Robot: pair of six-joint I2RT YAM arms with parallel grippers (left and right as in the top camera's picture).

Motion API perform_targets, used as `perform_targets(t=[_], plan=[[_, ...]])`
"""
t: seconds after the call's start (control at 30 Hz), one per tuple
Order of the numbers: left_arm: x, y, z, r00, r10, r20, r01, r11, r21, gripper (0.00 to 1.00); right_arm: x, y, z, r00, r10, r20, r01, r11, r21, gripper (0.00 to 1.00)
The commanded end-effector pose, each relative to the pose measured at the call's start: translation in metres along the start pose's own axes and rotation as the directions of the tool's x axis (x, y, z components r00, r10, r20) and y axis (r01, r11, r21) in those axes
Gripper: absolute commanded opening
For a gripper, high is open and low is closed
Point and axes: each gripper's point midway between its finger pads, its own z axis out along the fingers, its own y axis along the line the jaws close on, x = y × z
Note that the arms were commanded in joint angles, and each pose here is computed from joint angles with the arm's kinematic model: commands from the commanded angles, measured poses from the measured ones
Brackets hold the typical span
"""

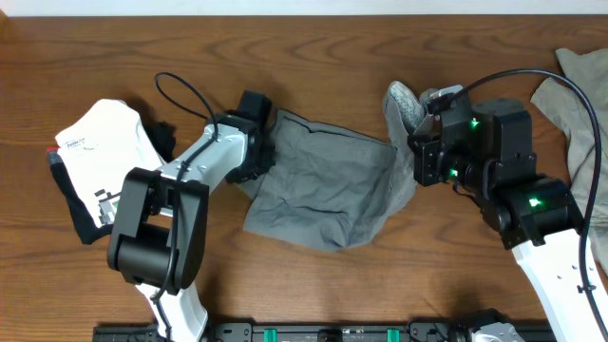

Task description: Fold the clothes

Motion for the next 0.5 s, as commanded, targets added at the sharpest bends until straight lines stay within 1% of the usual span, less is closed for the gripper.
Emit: perform_targets(t=[0.0,0.13,0.23,0.33,0.47], plan=[[0.039,-0.014,0.019,0.983,0.043,-0.177,-0.033,0.998,0.061,0.28,-0.018,0.000,-0.008,0.996,-0.067,0.052,0.066,0.998,0.014,0.02],[0.064,-0.019,0.024,0.967,0.086,-0.239,-0.077,0.996,0.043,0.27,-0.022,0.004,-0.004,0.995,-0.074,0.065,0.074,0.997,-0.009,0.01],[0.077,-0.028,0.023,0.960,0.123,-0.250,-0.113,0.992,0.051,0.27,-0.025,0.020,-0.002,0.994,-0.082,0.077,0.088,0.992,-0.089,0.01],[0.086,-0.039,0.023,0.962,0.127,-0.242,-0.116,0.992,0.058,0.27,-0.025,0.038,0.002,0.992,-0.101,0.079,0.113,0.981,-0.161,0.01],[0.088,-0.056,0.023,0.968,0.139,-0.210,-0.123,0.988,0.090,0.27,-0.014,0.059,0.012,0.990,-0.133,0.036,0.138,0.966,-0.221,0.01]])
